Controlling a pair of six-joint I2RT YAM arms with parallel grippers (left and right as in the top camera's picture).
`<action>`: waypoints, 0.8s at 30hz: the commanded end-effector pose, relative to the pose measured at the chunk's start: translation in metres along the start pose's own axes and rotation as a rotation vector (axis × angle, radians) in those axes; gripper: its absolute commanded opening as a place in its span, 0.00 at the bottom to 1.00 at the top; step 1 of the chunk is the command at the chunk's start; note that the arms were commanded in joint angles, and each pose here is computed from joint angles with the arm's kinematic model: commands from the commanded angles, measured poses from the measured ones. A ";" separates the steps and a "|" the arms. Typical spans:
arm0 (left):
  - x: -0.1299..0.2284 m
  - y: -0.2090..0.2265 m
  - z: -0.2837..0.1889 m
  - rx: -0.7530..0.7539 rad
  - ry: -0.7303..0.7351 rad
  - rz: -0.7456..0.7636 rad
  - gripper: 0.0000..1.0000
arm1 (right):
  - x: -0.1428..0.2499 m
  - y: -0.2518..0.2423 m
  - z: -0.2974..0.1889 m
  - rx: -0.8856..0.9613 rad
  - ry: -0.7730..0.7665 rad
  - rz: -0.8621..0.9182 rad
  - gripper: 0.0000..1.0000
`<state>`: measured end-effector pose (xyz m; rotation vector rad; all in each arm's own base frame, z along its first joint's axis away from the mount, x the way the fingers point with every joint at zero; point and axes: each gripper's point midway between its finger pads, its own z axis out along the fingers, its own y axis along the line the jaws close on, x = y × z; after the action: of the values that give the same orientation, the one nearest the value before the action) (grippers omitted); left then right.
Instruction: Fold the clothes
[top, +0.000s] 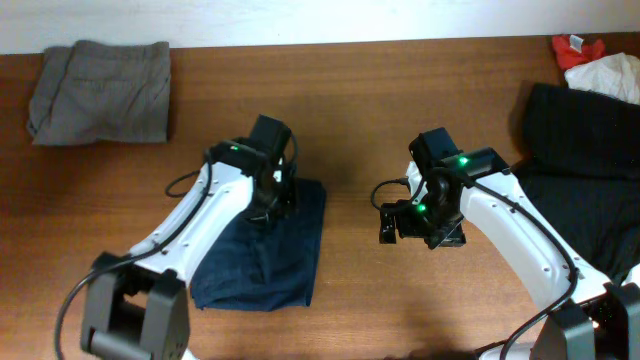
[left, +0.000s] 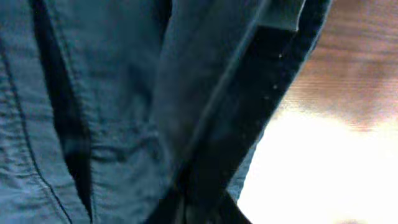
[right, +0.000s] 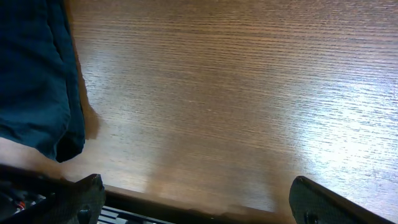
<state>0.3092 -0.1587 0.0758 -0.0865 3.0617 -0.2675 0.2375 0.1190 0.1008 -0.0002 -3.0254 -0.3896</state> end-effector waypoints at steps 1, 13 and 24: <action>0.010 -0.009 0.013 0.001 0.043 0.021 0.31 | 0.002 0.003 0.000 -0.010 -0.001 0.000 0.98; 0.008 -0.004 0.008 -0.035 0.044 0.050 0.55 | -0.003 0.031 -0.001 -0.157 -0.010 -0.025 0.98; -0.034 0.121 -0.014 -0.100 -0.004 -0.342 0.65 | -0.008 0.124 0.014 -0.274 -0.127 -0.331 0.98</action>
<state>0.3299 -0.0859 0.0701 -0.3865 3.0635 -0.1753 0.2546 0.2153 0.1183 0.3766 -3.0830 -0.8211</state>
